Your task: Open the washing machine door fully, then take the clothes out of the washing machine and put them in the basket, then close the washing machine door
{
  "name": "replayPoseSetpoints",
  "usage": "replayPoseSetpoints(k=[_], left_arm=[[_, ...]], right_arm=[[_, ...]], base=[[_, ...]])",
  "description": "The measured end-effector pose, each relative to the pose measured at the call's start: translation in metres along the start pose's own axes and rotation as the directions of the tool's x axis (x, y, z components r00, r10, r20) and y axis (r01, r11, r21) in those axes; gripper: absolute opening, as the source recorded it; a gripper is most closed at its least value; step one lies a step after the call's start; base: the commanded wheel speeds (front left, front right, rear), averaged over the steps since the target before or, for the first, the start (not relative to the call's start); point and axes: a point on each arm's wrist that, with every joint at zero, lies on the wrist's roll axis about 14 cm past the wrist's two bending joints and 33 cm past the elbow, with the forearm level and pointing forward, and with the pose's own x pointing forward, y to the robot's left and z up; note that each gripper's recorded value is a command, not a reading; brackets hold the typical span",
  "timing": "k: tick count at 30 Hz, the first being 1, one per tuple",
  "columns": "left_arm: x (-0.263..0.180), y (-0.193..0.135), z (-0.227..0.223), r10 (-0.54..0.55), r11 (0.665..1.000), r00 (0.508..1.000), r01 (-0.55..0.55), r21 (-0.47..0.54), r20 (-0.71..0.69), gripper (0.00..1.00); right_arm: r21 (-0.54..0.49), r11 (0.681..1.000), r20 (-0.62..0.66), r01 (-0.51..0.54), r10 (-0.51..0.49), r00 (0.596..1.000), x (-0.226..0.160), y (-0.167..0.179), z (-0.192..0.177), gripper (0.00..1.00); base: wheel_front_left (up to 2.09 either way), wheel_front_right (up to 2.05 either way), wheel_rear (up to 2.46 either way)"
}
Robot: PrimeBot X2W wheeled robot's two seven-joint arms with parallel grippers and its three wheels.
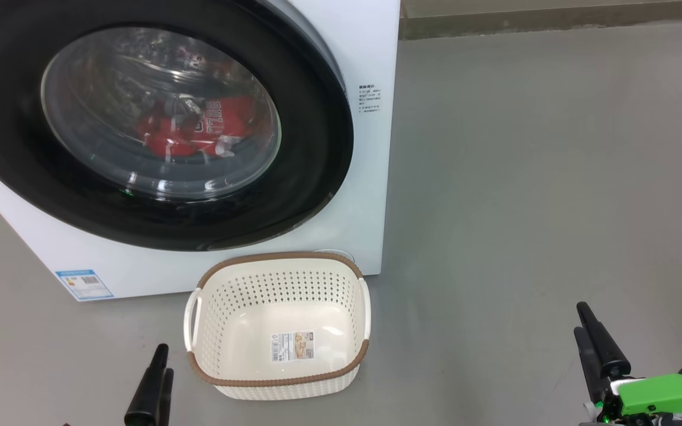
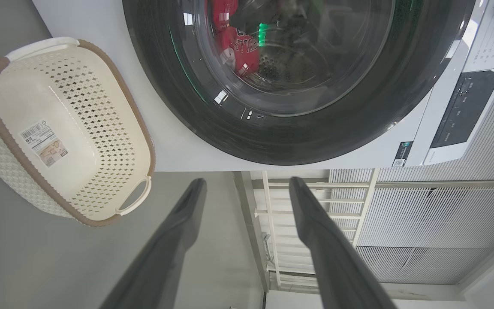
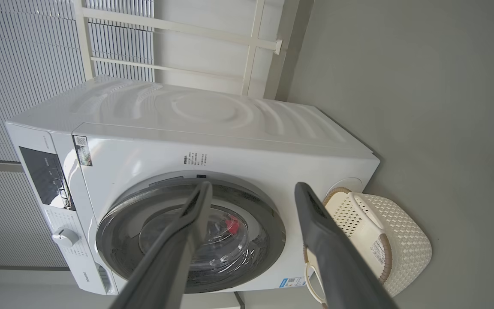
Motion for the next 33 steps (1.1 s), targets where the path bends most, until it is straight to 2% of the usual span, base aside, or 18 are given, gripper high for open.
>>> replayPoseSetpoints(k=[8,19,33], left_arm=[[0.0009,-0.003,0.0008,-0.005,0.993,1.0,0.004,0.117,0.007,1.0],[0.0015,-0.009,0.0033,-0.022,0.958,1.0,0.015,0.285,0.021,1.0],[-0.0016,-0.0058,-0.0019,0.001,0.88,1.0,-0.01,0.476,0.02,1.0]], right_arm=[[-0.095,0.995,0.005,0.009,-0.009,1.0,-0.0001,-0.002,0.0002,1.0],[-0.213,0.977,0.002,0.013,-0.012,1.0,0.0,-0.0028,-0.0027,1.0],[-0.401,0.916,0.016,0.014,-0.008,1.0,-0.0028,-0.0029,0.0014,1.0]], base=[[0.0,0.0,0.0],[0.0,0.0,0.0],[0.0,0.0,0.0]])
